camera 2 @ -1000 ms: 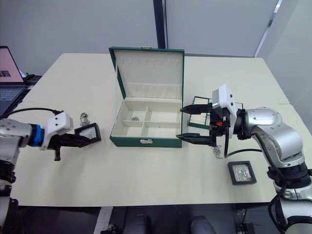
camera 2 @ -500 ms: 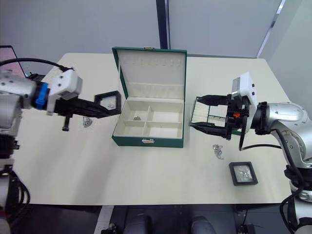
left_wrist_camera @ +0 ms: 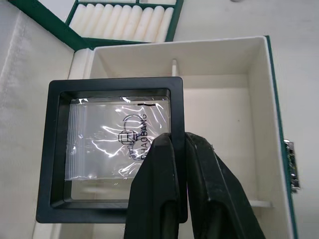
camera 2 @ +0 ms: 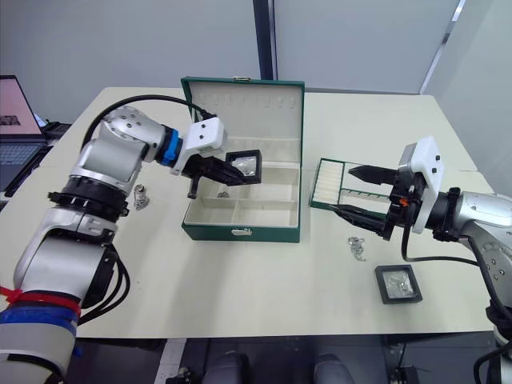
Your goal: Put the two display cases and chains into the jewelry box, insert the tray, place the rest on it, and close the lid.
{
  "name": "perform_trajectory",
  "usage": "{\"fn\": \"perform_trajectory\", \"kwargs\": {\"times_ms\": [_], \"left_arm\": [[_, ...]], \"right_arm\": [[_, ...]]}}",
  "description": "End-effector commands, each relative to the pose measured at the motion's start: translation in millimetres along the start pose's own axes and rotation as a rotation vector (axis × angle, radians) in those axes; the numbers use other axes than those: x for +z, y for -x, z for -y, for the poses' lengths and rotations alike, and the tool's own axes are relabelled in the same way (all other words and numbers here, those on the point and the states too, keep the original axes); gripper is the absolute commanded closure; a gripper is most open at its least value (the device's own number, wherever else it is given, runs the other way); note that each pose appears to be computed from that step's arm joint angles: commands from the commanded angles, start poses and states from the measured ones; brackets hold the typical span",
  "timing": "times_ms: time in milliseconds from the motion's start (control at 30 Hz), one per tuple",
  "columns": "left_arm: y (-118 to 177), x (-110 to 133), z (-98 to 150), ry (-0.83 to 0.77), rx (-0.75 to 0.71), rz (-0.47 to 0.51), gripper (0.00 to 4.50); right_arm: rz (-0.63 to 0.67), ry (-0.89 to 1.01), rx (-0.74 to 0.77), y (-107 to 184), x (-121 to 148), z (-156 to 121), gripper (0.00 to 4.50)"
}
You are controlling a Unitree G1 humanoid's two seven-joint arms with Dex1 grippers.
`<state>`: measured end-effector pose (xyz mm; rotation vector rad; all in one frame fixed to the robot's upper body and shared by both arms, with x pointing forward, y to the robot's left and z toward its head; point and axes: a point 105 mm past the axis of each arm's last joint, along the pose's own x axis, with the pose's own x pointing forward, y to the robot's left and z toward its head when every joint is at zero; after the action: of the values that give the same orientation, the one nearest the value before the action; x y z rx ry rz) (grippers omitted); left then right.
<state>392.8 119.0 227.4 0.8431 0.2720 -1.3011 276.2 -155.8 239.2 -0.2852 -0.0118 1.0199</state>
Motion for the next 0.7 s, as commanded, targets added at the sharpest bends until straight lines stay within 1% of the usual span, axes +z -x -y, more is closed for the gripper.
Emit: {"fn": "perform_trajectory", "kwargs": {"times_ms": [33, 133, 267, 500, 567, 700], "left_arm": [[-6.1, 8.1, -10.5, -0.047, 0.042, -0.012, 4.48], [-20.3, 5.9, -9.7, -0.046, 0.03, -0.013, 4.48], [-33.7, -5.8, -6.1, -0.057, 0.021, -0.047, 4.48], [-45.1, -18.9, -3.7, -0.084, 0.035, -0.073, 4.48], [-46.6, -18.6, -3.2, -0.07, 0.034, -0.054, 4.48], [-50.3, -19.9, -2.7, -0.064, 0.038, -0.048, 4.48]], "right_arm": [[0.017, 0.065, -0.053, 8.4, 12.7, 0.5, 0.0], [0.01, 0.062, -0.079, 11.1, 10.0, -0.7, 0.0], [0.008, 0.057, -0.096, 13.0, 8.8, -2.6, 0.0], [0.007, 0.056, -0.105, 13.0, 8.6, -4.6, 0.0], [0.006, 0.055, -0.107, 13.2, 8.3, -5.5, 0.0], [-0.001, 0.055, -0.113, 14.3, 7.2, -5.8, 0.0]]}}
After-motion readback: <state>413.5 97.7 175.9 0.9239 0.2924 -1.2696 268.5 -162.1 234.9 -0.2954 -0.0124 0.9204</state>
